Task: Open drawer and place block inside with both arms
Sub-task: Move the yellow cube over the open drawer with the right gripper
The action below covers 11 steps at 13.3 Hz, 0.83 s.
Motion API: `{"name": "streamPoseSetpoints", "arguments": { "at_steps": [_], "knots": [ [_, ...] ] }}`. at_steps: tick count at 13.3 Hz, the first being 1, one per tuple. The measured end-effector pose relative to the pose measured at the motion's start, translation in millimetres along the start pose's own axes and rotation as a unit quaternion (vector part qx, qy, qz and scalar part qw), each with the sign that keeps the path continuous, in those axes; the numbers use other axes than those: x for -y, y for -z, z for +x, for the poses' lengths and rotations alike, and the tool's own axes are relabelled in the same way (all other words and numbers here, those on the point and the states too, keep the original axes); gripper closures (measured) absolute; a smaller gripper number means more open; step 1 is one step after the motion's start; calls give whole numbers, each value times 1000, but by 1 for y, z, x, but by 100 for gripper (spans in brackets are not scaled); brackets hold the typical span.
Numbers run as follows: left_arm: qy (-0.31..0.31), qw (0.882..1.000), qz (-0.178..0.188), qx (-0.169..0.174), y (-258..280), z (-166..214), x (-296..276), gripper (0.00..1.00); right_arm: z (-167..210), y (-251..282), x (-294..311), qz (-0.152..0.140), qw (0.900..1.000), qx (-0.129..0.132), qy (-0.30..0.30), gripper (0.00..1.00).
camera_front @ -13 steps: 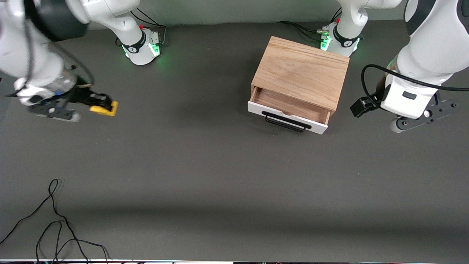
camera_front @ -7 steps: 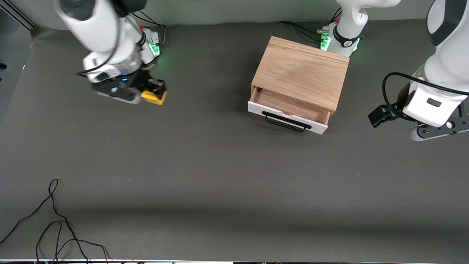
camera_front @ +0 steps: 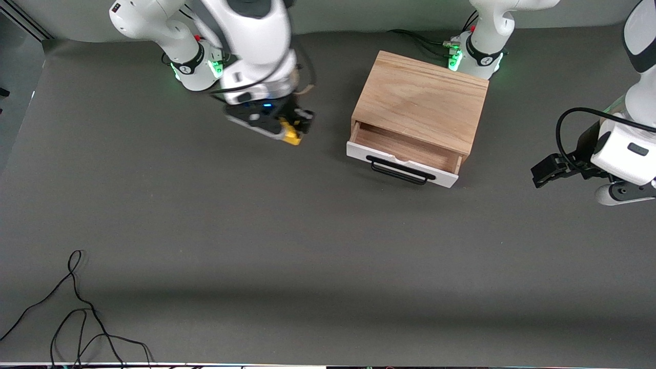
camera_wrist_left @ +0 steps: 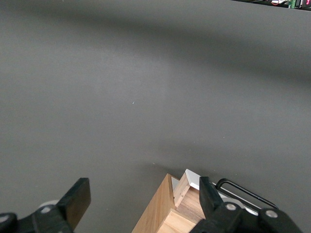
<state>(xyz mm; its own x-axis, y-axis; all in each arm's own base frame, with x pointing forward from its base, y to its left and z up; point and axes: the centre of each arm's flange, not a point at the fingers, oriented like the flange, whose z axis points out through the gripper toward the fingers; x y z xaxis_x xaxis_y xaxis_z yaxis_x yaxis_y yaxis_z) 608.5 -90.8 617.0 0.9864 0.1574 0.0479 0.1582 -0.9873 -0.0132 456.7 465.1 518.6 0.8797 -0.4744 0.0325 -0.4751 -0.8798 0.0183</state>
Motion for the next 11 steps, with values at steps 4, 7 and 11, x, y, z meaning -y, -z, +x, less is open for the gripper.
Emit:
{"name": "streamPoseSetpoints", "arguments": {
  "at_steps": [4,7,11],
  "knots": [
    [-13,1000,11,19,11,-14,-6,0,-50,-30,50,10,1000,-10,-17,45],
    [-22,999,24,20,19,-21,-10,0,-93,-55,73,23,999,-14,-21,45],
    [-24,999,29,19,19,-22,-12,0,-120,-101,101,39,998,-20,-33,45]
  ]
}}
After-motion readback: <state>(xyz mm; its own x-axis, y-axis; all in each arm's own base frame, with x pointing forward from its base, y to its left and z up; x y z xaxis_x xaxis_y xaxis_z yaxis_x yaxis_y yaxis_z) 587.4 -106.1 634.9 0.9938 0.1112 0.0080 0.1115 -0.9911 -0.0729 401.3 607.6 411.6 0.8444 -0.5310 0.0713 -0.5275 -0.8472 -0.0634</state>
